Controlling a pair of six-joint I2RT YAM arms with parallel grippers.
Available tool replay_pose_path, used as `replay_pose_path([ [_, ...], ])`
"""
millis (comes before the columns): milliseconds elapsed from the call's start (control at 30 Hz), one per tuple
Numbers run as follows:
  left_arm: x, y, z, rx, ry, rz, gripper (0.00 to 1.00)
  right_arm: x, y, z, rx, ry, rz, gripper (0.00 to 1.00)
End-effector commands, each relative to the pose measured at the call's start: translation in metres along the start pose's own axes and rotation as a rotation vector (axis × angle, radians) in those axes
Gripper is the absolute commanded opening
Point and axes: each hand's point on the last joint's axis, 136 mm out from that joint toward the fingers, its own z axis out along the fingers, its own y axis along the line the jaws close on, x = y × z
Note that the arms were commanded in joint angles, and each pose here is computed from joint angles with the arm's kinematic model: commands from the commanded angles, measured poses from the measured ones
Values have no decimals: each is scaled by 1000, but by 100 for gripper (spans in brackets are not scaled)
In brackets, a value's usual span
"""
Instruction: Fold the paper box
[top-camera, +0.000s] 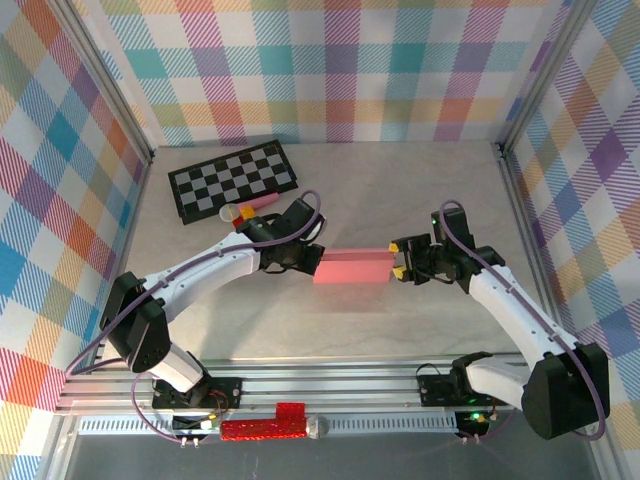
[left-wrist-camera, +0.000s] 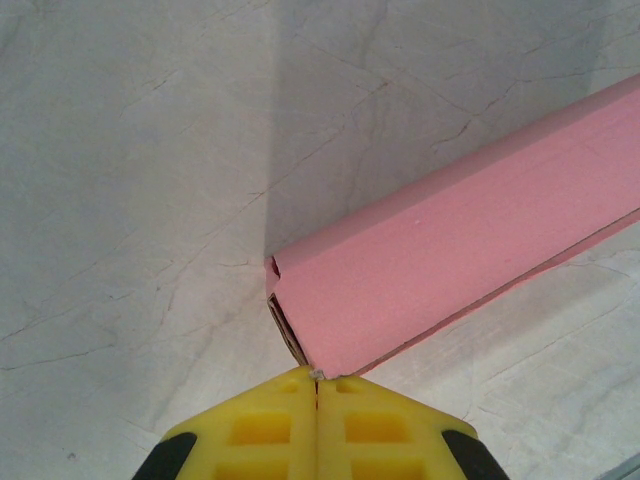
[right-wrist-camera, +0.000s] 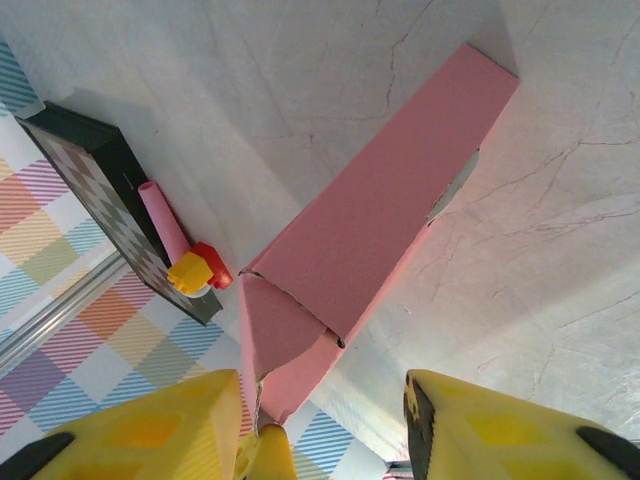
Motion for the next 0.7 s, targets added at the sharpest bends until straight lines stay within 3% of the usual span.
replay_pose_path([
  [0, 4, -4, -4, -2, 17, 19, 0, -1, -8, 3, 20, 13, 5, 46],
  [433, 3, -3, -9, -5, 9, 8, 0, -8, -50, 11, 180, 2, 13, 37],
  [667, -3, -7, -34, 34, -37, -73, 26, -12, -65, 10, 258, -15, 11, 37],
])
